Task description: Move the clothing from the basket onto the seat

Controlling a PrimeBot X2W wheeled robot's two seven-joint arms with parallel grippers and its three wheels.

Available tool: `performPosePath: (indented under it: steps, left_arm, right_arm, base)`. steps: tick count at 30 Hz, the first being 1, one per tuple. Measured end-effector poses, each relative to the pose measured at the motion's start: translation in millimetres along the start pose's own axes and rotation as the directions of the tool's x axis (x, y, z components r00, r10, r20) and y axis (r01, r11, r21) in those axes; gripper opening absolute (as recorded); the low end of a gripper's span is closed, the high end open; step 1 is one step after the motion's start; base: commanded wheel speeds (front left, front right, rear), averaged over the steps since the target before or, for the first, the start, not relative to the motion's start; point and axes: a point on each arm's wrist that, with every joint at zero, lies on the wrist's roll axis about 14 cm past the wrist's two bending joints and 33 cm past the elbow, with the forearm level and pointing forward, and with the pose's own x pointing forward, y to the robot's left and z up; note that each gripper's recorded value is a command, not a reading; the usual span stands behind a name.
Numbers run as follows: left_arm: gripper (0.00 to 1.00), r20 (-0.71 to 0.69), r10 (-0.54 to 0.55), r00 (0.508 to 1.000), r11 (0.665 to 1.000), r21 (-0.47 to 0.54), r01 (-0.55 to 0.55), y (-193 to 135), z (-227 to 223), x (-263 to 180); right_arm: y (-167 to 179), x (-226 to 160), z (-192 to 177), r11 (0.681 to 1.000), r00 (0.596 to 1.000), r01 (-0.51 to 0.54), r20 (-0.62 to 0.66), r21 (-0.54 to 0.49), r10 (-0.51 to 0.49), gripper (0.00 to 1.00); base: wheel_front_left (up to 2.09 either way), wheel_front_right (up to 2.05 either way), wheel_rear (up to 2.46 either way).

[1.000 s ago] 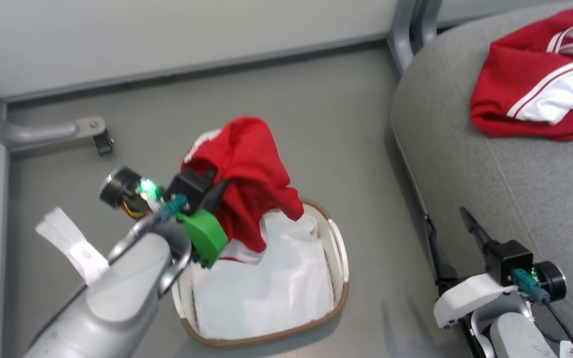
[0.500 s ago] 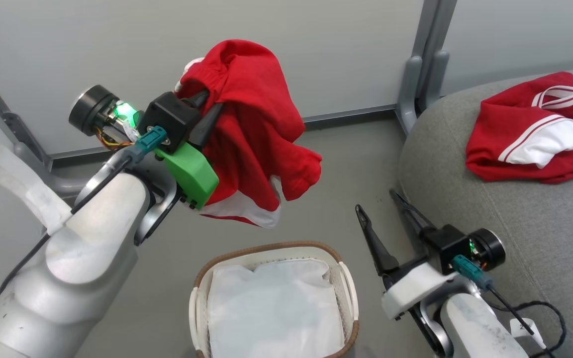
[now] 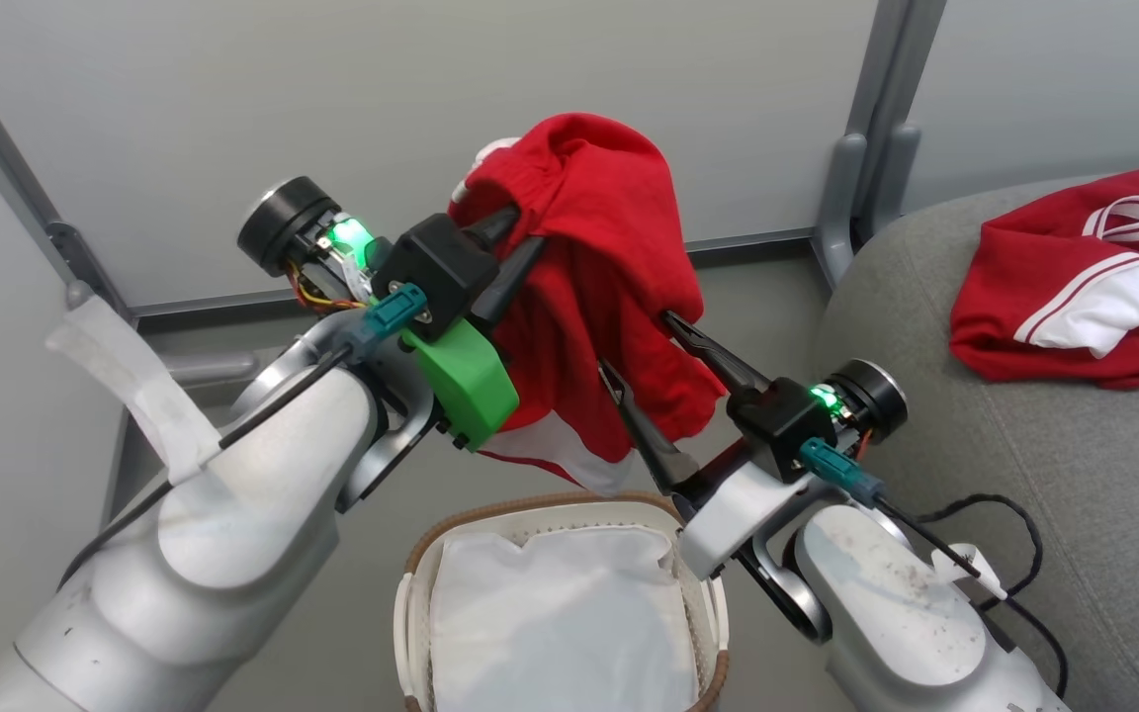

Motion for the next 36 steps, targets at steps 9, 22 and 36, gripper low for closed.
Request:
performPosePath:
  steps: [9, 22, 36]
  left_arm:
    - [0.00, 0.028, -0.036, 0.999, 0.999, -0.015, 0.037, -20, 12, -6]
    - [0.00, -0.004, 0.009, 1.000, 0.997, -0.082, -0.009, -13, -3, -15]
    - [1.00, -0.126, 0.121, 0.985, 0.946, -0.287, -0.153, -18, -78, -39]
  right_arm:
    - [34, 11, -31, 0.992, 0.985, -0.128, -0.117, 0.022, 0.130, 1.00]
    - [57, 21, -34, 0.975, 0.966, -0.211, -0.136, 0.067, 0.218, 0.00]
    - [8, 19, -17, 0.998, 0.996, -0.062, -0.069, 0.027, 0.064, 0.00]
  base:
    - [0.00, 0.00, 0.00]
    - [0.00, 0.00, 0.00]
    - [0.00, 0.00, 0.00]
